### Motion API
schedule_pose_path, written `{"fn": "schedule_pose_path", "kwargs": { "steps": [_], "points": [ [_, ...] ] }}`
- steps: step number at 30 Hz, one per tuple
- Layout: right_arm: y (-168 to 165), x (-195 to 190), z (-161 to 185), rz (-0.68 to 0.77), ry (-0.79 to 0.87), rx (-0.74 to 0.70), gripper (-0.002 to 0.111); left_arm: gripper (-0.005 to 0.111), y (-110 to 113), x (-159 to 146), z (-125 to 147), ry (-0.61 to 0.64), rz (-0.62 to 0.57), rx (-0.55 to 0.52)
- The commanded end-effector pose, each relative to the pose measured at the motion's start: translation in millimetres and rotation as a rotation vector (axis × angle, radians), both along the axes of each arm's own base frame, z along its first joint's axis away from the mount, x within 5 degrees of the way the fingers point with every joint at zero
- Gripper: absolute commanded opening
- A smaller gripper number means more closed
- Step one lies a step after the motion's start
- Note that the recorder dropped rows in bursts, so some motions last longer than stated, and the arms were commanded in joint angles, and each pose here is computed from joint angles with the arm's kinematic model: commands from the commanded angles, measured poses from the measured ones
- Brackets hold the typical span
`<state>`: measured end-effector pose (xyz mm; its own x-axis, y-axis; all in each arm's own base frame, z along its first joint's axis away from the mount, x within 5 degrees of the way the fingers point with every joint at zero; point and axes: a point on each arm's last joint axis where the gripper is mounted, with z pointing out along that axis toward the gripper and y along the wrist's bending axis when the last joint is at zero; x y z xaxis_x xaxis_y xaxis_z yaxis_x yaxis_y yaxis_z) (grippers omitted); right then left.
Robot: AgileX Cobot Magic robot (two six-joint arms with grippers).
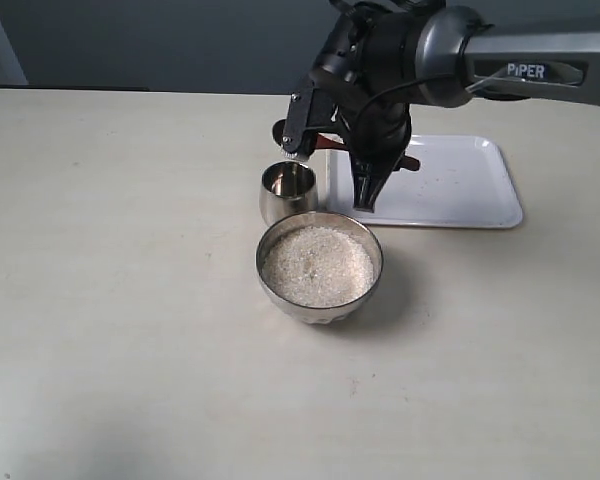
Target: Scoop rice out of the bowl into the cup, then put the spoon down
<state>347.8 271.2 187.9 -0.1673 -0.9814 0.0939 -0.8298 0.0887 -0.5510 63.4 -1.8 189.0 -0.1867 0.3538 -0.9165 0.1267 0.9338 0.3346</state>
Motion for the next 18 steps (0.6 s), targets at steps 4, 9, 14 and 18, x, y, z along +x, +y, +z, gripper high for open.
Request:
{"fn": "schedule_pose_path", "kwargs": {
  "steps": [4, 9, 14, 18],
  "points": [
    [0.2, -5.6, -6.0, -0.002, -0.061, -0.059, -0.001, 0.000, -0.8, -0.2, -0.1, -0.004, -0.011, -0.005],
    [5.2, -9.5, -5.6, 0.011, -0.067, -0.061, -0.001, 0.000, -0.8, -0.2, -0.1, -0.004, -0.011, -0.005],
    [8.0, -11.5, -11.9, 0.011, -0.084, -0.077, -0.001, 0.000, -0.8, -0.2, -0.1, -0.004, -0.011, -0.005],
    [8.8, -9.7, -20.5, -0.002, -0.098, -0.091, -0.001, 0.000, -0.8, -0.2, -0.1, -0.004, -0.011, -0.005]
  ]
}}
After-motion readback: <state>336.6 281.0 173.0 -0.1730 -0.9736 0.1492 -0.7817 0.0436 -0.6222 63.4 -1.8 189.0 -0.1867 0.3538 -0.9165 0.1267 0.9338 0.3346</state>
